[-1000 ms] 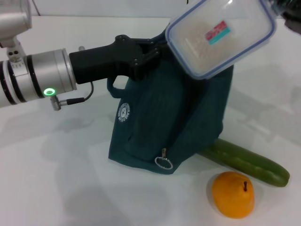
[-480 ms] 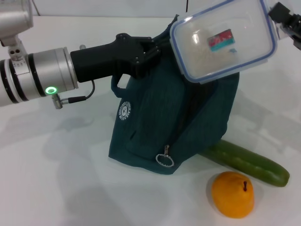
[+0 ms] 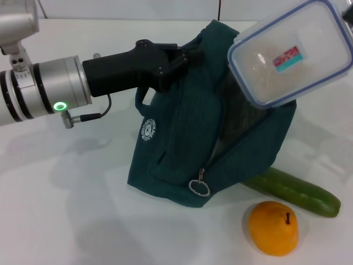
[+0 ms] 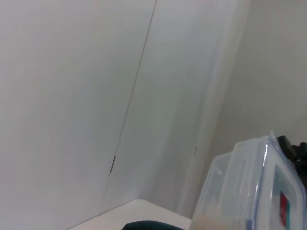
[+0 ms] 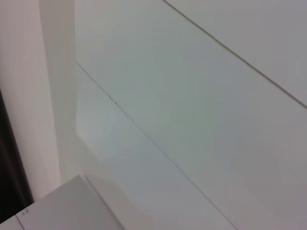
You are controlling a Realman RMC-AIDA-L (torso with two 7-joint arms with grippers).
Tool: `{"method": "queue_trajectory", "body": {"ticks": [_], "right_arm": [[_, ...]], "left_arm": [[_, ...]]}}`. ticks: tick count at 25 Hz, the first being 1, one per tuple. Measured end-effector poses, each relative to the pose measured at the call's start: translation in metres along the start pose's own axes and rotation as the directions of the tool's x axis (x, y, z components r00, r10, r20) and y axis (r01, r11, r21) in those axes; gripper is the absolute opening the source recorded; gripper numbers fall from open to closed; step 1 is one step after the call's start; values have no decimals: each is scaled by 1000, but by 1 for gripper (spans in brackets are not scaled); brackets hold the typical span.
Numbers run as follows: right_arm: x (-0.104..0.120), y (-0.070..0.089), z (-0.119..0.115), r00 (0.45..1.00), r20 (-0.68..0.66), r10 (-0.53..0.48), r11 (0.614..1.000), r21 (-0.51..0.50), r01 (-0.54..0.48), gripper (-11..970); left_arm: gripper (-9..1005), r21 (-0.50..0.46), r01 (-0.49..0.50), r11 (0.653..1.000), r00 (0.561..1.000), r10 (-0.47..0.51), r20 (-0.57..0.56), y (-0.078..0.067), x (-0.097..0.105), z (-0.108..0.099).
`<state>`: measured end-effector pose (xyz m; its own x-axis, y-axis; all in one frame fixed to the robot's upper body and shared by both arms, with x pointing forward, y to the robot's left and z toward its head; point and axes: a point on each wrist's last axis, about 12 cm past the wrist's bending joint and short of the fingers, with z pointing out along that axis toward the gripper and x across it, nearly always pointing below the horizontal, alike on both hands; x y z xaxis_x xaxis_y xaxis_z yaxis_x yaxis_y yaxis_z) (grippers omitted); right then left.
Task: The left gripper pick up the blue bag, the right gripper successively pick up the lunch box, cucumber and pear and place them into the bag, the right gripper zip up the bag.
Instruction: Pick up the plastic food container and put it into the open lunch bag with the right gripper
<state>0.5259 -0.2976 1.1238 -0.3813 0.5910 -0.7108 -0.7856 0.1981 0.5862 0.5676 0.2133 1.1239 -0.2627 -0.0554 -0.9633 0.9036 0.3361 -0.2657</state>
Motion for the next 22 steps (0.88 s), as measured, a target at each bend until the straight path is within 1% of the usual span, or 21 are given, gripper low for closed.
{"method": "queue_trajectory", "body": {"ticks": [3, 6, 9, 13, 17, 22], "right_arm": [[1, -2, 0, 1000, -20, 1, 1000, 13, -1, 97], [5, -6, 7, 996, -89, -2, 999, 33, 5, 97], [15, -10, 16, 984, -175, -33, 998, 41, 41, 97], [22, -11, 35, 959, -276, -72, 997, 1, 76, 97], [30, -11, 52, 934, -349, -78, 997, -42, 67, 97], [33, -7, 58, 911, -398, -105, 993, -95, 73, 97]], "left_arm": [[41, 2, 0, 1000, 1000, 0, 3, 0, -1, 1], [41, 0, 1, 1000, 1000, -1, 6, 0, -1, 1], [41, -4, 0, 1000, 1000, 0, 5, 1, -1, 2], [41, -2, -4, 1000, 1000, 4, 4, 1, -3, 4], [41, 3, -8, 1000, 1000, 8, 4, 2, -5, 6], [41, 2, -9, 1000, 1000, 9, 2, 2, -5, 6]]}}
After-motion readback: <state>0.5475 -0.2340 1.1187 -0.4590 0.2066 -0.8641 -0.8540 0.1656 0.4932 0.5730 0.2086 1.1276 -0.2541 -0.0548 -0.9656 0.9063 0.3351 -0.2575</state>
